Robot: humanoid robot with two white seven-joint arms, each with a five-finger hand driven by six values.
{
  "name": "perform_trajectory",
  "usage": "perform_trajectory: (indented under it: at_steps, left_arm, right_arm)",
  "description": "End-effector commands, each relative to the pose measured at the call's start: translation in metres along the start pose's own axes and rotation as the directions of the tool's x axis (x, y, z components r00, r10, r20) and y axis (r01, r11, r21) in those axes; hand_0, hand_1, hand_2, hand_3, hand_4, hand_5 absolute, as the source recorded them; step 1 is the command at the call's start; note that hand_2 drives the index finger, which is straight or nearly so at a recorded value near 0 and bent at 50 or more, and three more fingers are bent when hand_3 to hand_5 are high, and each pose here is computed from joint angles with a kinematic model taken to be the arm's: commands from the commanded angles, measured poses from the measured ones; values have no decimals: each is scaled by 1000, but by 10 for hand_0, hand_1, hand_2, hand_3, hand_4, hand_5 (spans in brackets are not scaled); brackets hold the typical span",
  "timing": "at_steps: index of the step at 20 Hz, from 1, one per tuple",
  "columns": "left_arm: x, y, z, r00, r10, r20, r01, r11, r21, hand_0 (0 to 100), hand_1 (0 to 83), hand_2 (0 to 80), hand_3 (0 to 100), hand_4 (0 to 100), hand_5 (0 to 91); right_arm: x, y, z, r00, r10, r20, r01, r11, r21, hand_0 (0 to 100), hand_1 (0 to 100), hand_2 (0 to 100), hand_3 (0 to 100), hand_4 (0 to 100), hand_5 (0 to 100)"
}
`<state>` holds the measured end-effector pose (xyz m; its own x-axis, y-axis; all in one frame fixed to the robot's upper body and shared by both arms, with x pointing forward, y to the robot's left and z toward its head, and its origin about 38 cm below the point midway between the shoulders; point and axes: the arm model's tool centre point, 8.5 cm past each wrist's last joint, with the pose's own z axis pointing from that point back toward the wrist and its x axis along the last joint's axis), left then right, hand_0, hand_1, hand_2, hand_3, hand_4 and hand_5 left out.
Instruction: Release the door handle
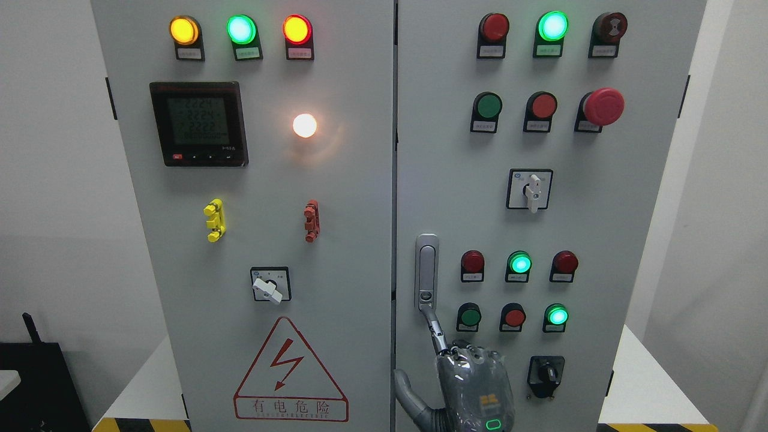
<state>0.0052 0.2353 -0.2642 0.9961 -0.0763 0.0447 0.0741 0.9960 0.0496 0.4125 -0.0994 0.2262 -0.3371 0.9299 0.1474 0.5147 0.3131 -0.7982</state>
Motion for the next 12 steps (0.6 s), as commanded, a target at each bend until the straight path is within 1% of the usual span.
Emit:
perform_trajectory:
  at_steps: [1, 12]
  left_arm:
    - [-1, 0, 0, 1000, 1, -6, -1, 1000, -1, 120, 389, 0, 0, 0, 0]
    - [-1, 0, 0, 1000, 1, -6, -1, 1000, -1, 120, 389, 0, 0, 0, 0]
  right_arm:
    - [-1, 2, 0, 1000, 1, -2, -1, 1000, 7, 368, 209, 0, 1000, 902, 991]
    - [-1, 2, -5, 1000, 5, 2, -5, 1000, 2, 369, 211, 0, 1000, 903, 992]
